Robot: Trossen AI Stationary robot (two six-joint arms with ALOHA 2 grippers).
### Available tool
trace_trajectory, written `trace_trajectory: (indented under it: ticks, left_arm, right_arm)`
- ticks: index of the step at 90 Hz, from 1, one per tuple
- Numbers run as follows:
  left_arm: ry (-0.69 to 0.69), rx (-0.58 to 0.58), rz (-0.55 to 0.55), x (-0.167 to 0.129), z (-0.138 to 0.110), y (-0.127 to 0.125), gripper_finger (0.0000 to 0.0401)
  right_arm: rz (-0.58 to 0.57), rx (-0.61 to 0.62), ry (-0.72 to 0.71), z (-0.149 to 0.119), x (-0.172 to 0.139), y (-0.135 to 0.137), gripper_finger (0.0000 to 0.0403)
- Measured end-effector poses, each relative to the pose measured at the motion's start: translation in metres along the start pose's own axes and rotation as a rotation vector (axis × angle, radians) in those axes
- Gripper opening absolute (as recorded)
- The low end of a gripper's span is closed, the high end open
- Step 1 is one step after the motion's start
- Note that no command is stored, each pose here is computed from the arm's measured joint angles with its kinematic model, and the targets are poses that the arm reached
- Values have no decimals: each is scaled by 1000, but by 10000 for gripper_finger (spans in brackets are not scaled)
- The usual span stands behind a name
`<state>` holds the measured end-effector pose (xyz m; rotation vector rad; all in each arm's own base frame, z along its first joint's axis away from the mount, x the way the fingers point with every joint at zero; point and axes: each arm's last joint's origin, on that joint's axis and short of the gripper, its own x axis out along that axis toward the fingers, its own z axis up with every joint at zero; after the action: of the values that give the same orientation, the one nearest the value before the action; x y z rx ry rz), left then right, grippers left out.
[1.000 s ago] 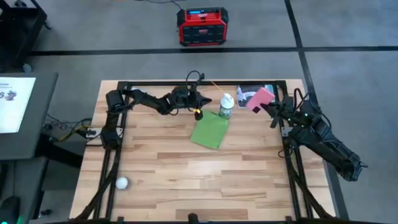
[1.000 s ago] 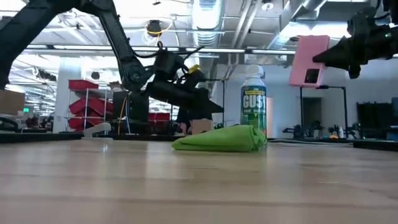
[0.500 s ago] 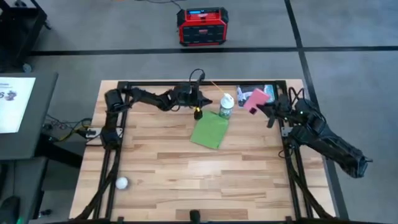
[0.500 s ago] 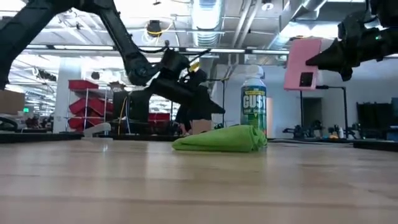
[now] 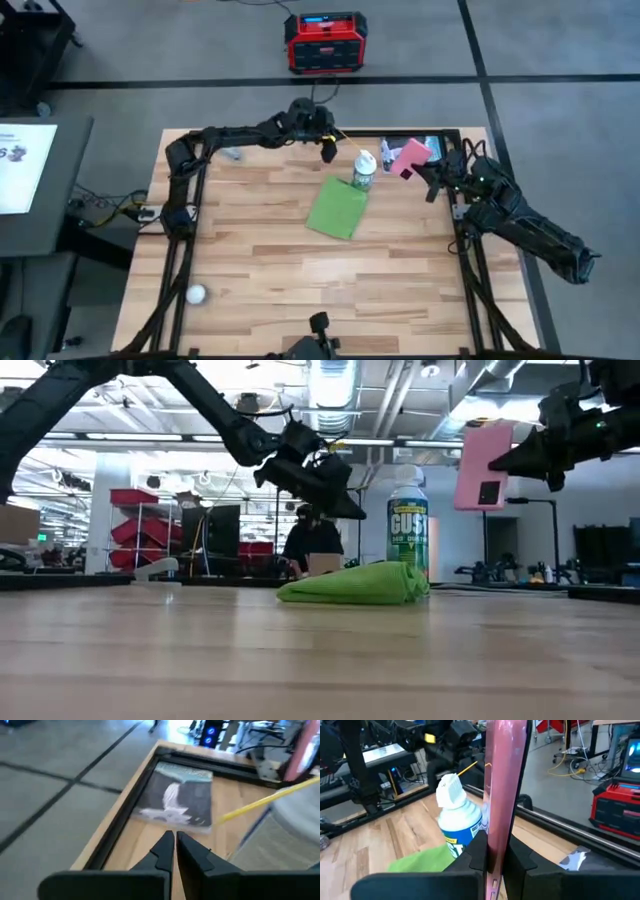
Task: Apply microfiber cloth
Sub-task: Spray the cellphone using the cleaning bottle
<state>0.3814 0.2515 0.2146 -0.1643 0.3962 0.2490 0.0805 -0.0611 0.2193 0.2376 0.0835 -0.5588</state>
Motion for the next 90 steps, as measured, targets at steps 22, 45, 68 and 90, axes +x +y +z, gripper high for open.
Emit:
trace_trajectory:
  ticks: [22,45,68,90]
  left_arm:
    - [145,-229,-160,49,-32,14,0]
    - [124,-150,-256,69,7,1,0]
    - [125,-106,-267,70,12,-4,0]
    - [222,-72,-395,70,1,-21,0]
  right_arm:
    - [-5,0,0,0,0,0,14]
    - [-14,-7,32,-3,0,-1,14]
    - [-17,-21,36,-4,0,-1,14]
    - [-19,-23,22,-2,0,-1,14]
